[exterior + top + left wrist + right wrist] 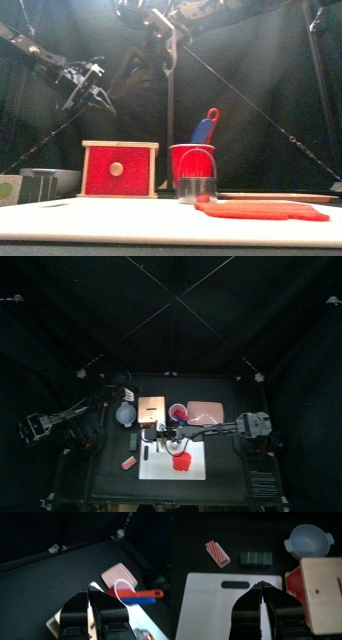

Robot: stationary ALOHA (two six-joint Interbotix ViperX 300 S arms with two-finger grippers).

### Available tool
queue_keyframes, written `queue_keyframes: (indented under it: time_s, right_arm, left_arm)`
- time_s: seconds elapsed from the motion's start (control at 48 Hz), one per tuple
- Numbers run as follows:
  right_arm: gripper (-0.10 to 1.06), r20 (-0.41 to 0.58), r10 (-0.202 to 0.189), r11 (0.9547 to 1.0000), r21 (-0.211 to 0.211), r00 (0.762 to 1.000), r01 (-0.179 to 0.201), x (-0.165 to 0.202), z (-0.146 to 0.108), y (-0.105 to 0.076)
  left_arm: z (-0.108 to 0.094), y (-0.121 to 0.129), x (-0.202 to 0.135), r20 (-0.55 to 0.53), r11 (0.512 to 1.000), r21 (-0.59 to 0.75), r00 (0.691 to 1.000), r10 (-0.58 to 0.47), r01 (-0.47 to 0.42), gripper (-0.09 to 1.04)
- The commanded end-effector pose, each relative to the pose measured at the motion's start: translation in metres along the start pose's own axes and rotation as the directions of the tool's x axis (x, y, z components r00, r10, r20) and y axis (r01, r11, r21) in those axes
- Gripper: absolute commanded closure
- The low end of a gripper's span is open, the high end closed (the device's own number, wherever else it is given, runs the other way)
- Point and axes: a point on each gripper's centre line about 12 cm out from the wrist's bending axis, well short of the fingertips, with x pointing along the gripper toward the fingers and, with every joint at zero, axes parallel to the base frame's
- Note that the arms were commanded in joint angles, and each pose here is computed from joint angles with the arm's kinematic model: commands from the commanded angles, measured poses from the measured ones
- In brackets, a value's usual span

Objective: Get the cutter from the drawer then cut the dough then place the extra dough in the bowl
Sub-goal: Cut the dough

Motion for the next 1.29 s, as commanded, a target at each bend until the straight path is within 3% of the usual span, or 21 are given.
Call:
queue_keyframes:
  time_s: [0.021, 0.167, 0.312, 0.417, 0.542, 0.625, 0.75, 0.833, 1.042, 1.292]
  right_arm:
    - [0.57, 0.112, 0.003, 0.9993, 0.036, 0.994, -0.007, -0.035, -0.001, -0.001]
    - [0.57, 0.081, 0.004, 0.9922, 0.124, 0.997, -0.014, -0.051, -0.042, 0.000]
    - [0.54, 0.093, 0.002, 0.9767, 0.213, 0.996, -0.022, -0.074, -0.085, 0.005]
    - [0.38, 0.090, 0.007, 0.9718, 0.234, 0.996, -0.028, -0.082, -0.100, 0.009]
    - [0.17, 0.037, 0.018, 0.9749, 0.221, 0.999, -0.026, -0.077, -0.118, 0.013]
    - [0.10, 0.016, 0.015, 0.9776, 0.210, 1.000, -0.018, -0.076, -0.126, 0.012]
    - [0.10, -0.006, 0.019, 0.9856, 0.168, 1.000, -0.018, -0.070, -0.131, 0.012]
    - [0.10, -0.020, 0.020, 0.9880, 0.153, 1.000, -0.017, -0.063, -0.133, 0.013]
    - [0.11, -0.046, 0.015, 0.9895, 0.144, 0.999, -0.008, -0.045, -0.136, 0.012]
    - [0.16, -0.053, 0.003, 0.9913, 0.132, 0.999, 0.005, -0.031, -0.136, 0.006]
  left_arm:
    - [-0.003, -0.021, -0.016, 0.031, 0.993, 0.051, 0.994, -0.105, 0.103, 0.56]
    - [-0.034, -0.052, -0.022, -0.049, 0.947, 0.177, 0.964, -0.263, 0.268, 0.56]
    - [-0.062, -0.084, -0.025, -0.106, 0.846, 0.308, 0.899, -0.425, 0.436, 0.54]
    - [-0.087, -0.097, -0.013, -0.182, 0.805, 0.333, 0.871, -0.457, 0.492, 0.38]
    - [-0.109, -0.105, 0.008, -0.258, 0.810, 0.311, 0.864, -0.432, 0.498, 0.13]
    - [-0.121, -0.110, 0.024, -0.286, 0.810, 0.308, 0.861, -0.421, 0.499, 0.05]
    - [-0.143, -0.120, 0.055, -0.351, 0.798, 0.327, 0.849, -0.395, 0.507, 0.05]
    - [-0.158, -0.126, 0.077, -0.387, 0.784, 0.354, 0.843, -0.373, 0.509, 0.05]
    - [-0.175, -0.136, 0.107, -0.413, 0.774, 0.375, 0.839, -0.354, 0.511, 0.05]
    - [-0.181, -0.134, 0.118, -0.412, 0.809, 0.345, 0.851, -0.326, 0.476, 0.05]
